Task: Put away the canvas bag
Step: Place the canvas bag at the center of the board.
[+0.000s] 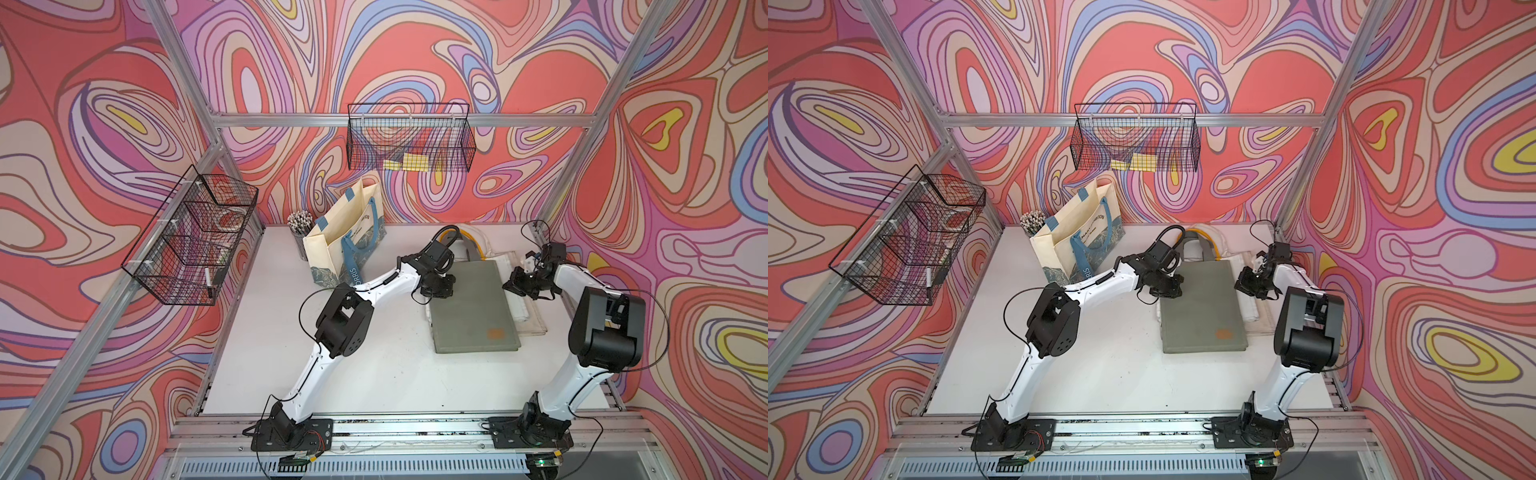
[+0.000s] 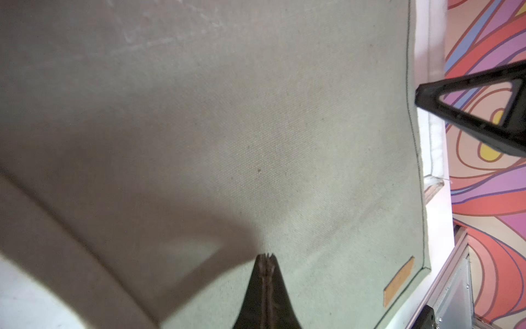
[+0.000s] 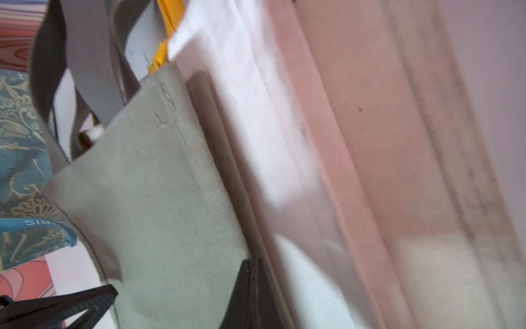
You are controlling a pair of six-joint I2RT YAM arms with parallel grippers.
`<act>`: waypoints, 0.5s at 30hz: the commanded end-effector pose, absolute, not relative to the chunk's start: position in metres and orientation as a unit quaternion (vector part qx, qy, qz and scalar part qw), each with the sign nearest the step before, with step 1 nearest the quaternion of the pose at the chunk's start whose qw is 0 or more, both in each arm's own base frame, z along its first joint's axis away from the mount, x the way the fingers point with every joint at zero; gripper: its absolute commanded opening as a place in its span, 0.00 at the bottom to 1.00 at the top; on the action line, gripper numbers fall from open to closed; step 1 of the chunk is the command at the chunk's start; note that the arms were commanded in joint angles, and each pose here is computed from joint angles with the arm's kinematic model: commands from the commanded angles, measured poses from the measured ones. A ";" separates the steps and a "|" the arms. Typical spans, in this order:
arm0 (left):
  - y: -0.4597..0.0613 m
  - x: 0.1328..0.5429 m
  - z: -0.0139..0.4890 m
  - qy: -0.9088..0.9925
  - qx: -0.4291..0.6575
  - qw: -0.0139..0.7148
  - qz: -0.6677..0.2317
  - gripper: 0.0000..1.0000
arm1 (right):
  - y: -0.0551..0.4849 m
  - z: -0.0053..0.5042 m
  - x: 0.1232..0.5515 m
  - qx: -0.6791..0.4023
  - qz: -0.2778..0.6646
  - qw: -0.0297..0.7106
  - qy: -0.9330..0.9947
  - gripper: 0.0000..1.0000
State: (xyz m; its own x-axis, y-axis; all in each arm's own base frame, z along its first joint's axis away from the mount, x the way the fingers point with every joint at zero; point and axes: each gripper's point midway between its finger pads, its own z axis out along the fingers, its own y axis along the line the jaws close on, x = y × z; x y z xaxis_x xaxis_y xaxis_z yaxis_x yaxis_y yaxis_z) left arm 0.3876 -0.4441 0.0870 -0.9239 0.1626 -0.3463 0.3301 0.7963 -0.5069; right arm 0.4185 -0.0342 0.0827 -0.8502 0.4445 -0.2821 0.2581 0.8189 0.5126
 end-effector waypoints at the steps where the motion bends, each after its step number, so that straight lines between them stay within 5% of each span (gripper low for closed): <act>1: -0.444 0.405 0.134 0.921 0.117 0.200 -0.314 0.00 | -0.030 0.114 0.440 0.184 0.253 0.231 0.921 0.00; 5: -0.450 0.417 0.127 0.923 0.128 0.197 -0.303 0.00 | -0.035 0.090 0.447 0.206 0.241 0.201 0.927 0.05; 9: -0.450 0.427 0.118 0.930 0.123 0.202 -0.282 0.00 | -0.032 0.108 0.450 0.184 0.205 0.274 0.921 0.20; 12: -0.447 0.432 0.105 0.936 0.106 0.202 -0.269 0.01 | -0.005 0.126 0.454 0.142 0.210 0.329 0.910 0.23; 15: -0.447 0.430 0.084 0.943 0.088 0.180 -0.267 0.01 | 0.021 0.100 0.455 0.133 0.212 0.299 0.921 0.23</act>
